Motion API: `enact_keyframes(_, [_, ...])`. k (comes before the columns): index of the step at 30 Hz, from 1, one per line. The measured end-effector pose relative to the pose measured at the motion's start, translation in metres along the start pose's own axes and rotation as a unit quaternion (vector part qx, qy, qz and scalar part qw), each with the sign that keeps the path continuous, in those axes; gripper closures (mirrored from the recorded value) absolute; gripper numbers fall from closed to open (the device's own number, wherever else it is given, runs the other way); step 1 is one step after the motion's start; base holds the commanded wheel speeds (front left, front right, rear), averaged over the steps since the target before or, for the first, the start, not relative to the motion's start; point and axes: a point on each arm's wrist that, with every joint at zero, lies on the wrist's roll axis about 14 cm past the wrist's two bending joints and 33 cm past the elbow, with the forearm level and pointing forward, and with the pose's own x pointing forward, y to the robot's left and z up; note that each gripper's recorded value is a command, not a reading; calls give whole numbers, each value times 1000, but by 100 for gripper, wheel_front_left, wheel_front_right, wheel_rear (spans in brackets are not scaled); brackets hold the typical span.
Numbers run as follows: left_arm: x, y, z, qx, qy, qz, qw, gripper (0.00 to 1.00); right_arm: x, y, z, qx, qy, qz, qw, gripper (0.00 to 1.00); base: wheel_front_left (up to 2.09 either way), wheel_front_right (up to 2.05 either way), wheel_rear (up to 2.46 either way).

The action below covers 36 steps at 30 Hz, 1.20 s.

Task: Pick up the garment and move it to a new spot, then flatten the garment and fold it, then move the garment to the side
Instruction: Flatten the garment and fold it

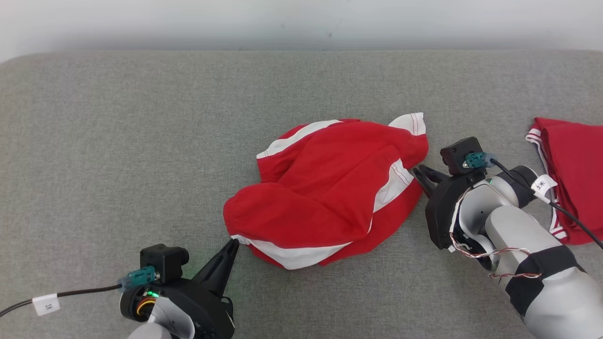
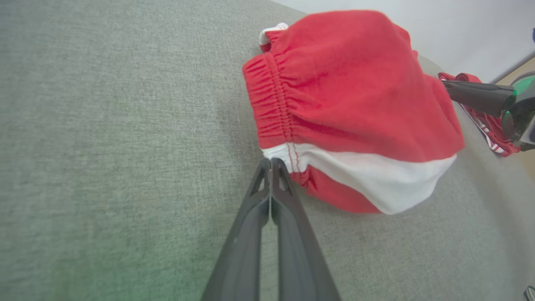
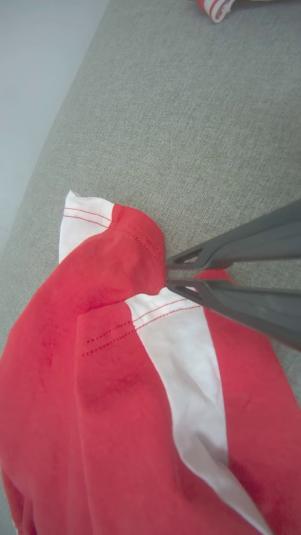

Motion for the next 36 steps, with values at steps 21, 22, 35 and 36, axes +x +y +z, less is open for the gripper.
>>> enact_keyframes(21, [8, 5, -5, -7, 8, 2, 1000, 100, 21, 18, -2, -12, 20, 28, 999, 74, 0, 0, 0])
enact_keyframes(22, [8, 5, -5, -7, 8, 2, 1000, 100, 21, 18, -2, -13, 19, 29, 999, 76, 0, 0, 0])
enact_keyframes(35, [7, 7, -5, -8, 8, 4, 1000, 100, 26, 15, -5, -7, 27, 25, 999, 82, 0, 0, 0])
enact_keyframes(36, [6, 8, -5, -8, 8, 5, 1000, 100, 27, 16, -5, -5, 29, 26, 999, 83, 0, 0, 0])
